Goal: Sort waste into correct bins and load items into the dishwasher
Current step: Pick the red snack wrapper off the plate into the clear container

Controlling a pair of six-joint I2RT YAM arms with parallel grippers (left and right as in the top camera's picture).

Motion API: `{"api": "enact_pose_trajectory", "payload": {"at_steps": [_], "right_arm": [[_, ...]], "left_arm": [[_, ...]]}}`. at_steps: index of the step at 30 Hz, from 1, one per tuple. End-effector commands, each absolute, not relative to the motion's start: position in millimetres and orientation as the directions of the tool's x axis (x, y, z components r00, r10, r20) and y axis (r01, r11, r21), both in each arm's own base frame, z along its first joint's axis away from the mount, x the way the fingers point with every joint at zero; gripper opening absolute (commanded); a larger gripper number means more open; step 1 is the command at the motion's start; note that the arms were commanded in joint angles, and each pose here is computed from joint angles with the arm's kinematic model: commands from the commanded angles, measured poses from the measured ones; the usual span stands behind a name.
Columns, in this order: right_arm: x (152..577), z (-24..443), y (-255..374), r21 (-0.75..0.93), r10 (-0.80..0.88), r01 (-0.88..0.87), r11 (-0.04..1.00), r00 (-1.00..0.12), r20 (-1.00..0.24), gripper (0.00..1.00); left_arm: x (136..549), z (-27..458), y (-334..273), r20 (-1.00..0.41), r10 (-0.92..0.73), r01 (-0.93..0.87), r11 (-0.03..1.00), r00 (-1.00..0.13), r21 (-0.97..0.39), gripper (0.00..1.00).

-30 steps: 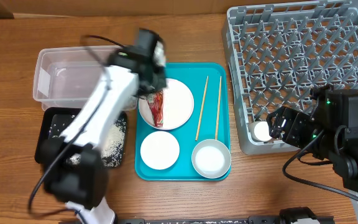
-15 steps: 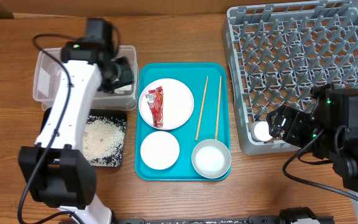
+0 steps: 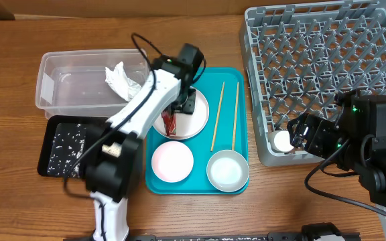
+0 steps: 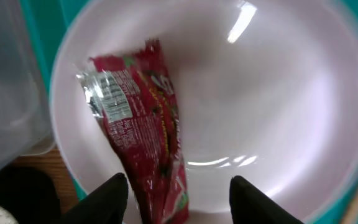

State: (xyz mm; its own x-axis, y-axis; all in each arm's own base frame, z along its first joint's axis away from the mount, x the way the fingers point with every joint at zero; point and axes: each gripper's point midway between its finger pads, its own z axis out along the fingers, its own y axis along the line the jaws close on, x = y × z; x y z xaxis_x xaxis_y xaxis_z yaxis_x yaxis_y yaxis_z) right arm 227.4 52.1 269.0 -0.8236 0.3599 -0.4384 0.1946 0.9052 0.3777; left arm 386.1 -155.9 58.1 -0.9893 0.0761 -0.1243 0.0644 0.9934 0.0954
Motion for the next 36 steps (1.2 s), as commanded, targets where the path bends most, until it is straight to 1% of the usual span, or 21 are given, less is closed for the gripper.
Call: {"api": "enact_pose_trajectory", "payload": {"at_steps": [1, 3, 5, 7, 9, 11, 12, 15, 17, 20, 24, 25, 26, 27, 28, 30, 34, 35, 36], "right_arm": [[229.5, 277.8, 52.3, 0.390, 0.366, 0.186, 0.902, -0.810, -0.459, 0.92], [229.5, 277.8, 52.4, 0.391, 0.366, 0.186, 0.902, -0.810, -0.459, 0.92], [229.5, 277.8, 52.3, 0.390, 0.366, 0.186, 0.902, -0.810, -0.459, 0.92], [229.4, 277.7, 52.3, 0.390, 0.366, 0.186, 0.902, -0.810, -0.459, 0.92], [228.7, 277.2, 52.2, 0.389, 0.365, 0.187, 0.902, -0.812, -0.456, 0.92], [228.5, 277.1, 52.2, 0.389, 0.365, 0.187, 0.902, -0.812, -0.455, 0.92], [228.5, 277.0, 52.2, 0.389, 0.365, 0.188, 0.902, -0.812, -0.455, 0.92], [228.2, 276.9, 52.2, 0.389, 0.365, 0.188, 0.902, -0.813, -0.454, 0.92], [228.2, 276.9, 52.2, 0.389, 0.365, 0.188, 0.902, -0.813, -0.454, 0.92], [228.1, 276.8, 52.2, 0.389, 0.365, 0.188, 0.902, -0.813, -0.454, 0.92], [228.2, 276.9, 52.2, 0.389, 0.365, 0.188, 0.902, -0.813, -0.454, 0.92], [228.2, 276.9, 52.2, 0.389, 0.365, 0.188, 0.902, -0.813, -0.454, 0.92], [228.2, 276.9, 52.2, 0.389, 0.365, 0.188, 0.902, -0.813, -0.454, 0.92], [228.2, 276.9, 52.2, 0.389, 0.365, 0.188, 0.902, -0.813, -0.454, 0.92], [228.2, 276.9, 52.2, 0.389, 0.365, 0.188, 0.902, -0.813, -0.454, 0.92], [228.2, 276.9, 52.2, 0.389, 0.365, 0.188, 0.902, -0.813, -0.454, 0.92], [228.1, 276.8, 52.2, 0.389, 0.365, 0.188, 0.902, -0.813, -0.453, 0.92], [228.1, 276.8, 52.2, 0.389, 0.365, 0.188, 0.902, -0.813, -0.454, 0.98], [228.2, 276.8, 52.2, 0.389, 0.365, 0.188, 0.902, -0.813, -0.454, 1.00]], "left_arm": [[380.8, 28.8, -142.2, -0.060, 0.001, -0.008, 0.990, -0.998, 0.144, 0.49], [378.5, 25.4, -146.4, -0.043, 0.001, -0.004, 0.992, -0.999, 0.123, 0.42], [376.9, 25.4, -149.1, -0.034, 0.011, 0.007, 0.994, -0.999, 0.108, 0.31], [373.9, 28.8, -156.7, -0.012, 0.049, 0.048, 0.997, -0.999, 0.065, 0.04], [374.1, 42.3, -156.5, -0.006, 0.046, 0.046, 0.998, -0.999, 0.052, 0.04], [381.0, 70.0, -153.2, -0.037, 0.031, 0.029, 0.999, -0.999, 0.041, 0.04], [387.1, 94.3, -149.0, -0.075, 0.015, 0.013, 1.000, -0.997, 0.027, 0.04], [402.1, 147.5, -133.5, -0.191, -0.035, -0.033, 0.999, -0.981, -0.012, 0.04], [411.8, 179.0, -107.3, -0.286, -0.089, -0.091, 0.996, -0.954, -0.006, 0.04], [416.3, 192.4, -66.8, -0.328, -0.167, -0.189, 0.981, -0.930, 0.034, 0.04], [416.6, 172.3, -24.0, -0.284, -0.255, -0.283, 0.957, -0.924, 0.063, 0.04], [416.5, 168.0, -17.1, -0.273, -0.271, -0.299, 0.952, -0.923, 0.064, 0.13], [416.7, 163.3, -10.6, -0.260, -0.288, -0.314, 0.947, -0.922, 0.064, 0.32], [417.0, 160.9, -6.8, -0.249, -0.303, -0.325, 0.944, -0.920, 0.051, 0.44], [417.1, 160.1, -4.8, -0.241, -0.316, -0.333, 0.943, -0.918, 0.031, 0.52], [416.6, 165.2, -3.5, -0.238, -0.330, -0.338, 0.941, -0.914, -0.004, 0.58], [412.6, 202.4, -10.1, -0.299, -0.285, -0.284, 0.958, -0.911, -0.048, 0.63], [409.6, 214.6, -12.6, -0.321, -0.269, -0.267, 0.962, -0.908, -0.053, 0.64], [404.3, 229.7, -17.2, -0.348, -0.250, -0.245, 0.968, -0.904, -0.059, 0.65]]}}
